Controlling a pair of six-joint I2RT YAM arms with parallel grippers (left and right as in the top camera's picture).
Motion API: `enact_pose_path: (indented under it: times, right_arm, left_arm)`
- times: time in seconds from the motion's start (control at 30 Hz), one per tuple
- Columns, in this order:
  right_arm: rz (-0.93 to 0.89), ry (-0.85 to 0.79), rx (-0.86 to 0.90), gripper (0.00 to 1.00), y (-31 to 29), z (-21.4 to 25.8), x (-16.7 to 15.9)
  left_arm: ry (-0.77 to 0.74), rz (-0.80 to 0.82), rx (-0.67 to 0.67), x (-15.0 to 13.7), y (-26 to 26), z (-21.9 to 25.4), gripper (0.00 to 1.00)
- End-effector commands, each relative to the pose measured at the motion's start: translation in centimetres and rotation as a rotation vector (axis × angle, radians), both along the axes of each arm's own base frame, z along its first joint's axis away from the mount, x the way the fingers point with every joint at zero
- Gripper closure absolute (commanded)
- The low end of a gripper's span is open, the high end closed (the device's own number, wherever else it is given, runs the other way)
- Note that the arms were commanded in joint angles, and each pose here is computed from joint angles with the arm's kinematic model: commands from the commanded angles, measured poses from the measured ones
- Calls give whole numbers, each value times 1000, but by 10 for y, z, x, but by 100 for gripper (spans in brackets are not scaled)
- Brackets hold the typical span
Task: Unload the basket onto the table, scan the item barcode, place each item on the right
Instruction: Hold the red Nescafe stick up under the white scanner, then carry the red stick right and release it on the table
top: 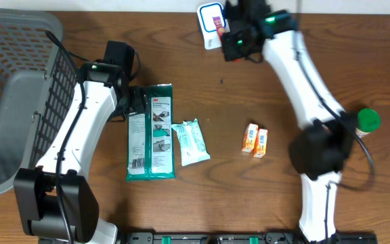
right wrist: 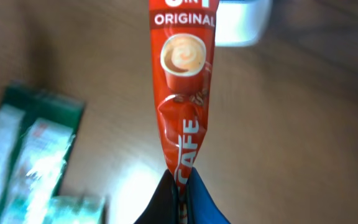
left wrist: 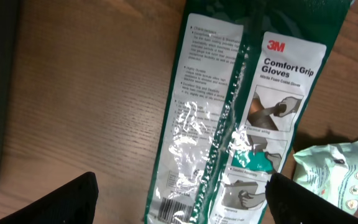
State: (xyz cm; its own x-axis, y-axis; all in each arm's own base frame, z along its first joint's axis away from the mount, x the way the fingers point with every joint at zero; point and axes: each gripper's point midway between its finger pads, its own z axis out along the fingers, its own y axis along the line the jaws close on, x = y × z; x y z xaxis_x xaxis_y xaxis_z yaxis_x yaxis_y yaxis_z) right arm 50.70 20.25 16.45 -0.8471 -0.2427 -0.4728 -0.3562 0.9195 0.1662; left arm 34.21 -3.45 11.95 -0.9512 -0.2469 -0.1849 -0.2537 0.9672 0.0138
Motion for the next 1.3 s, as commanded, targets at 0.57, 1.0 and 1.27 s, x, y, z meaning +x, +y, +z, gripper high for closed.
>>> enact_pose_path:
  times: [0.57, 1.0, 1.27]
  right_arm:
    - [-338, 292, -683, 99, -180, -15, -132]
    - [-494, 242, -785, 21, -269, -102, -124]
    - [-512, 252, -582, 1, -261, -116, -114]
  left_arm:
    - [-14, 3, 7, 3, 2, 5, 13]
    - [-14, 2, 7, 3, 2, 5, 13]
    - [-14, 2, 7, 3, 2, 5, 13]
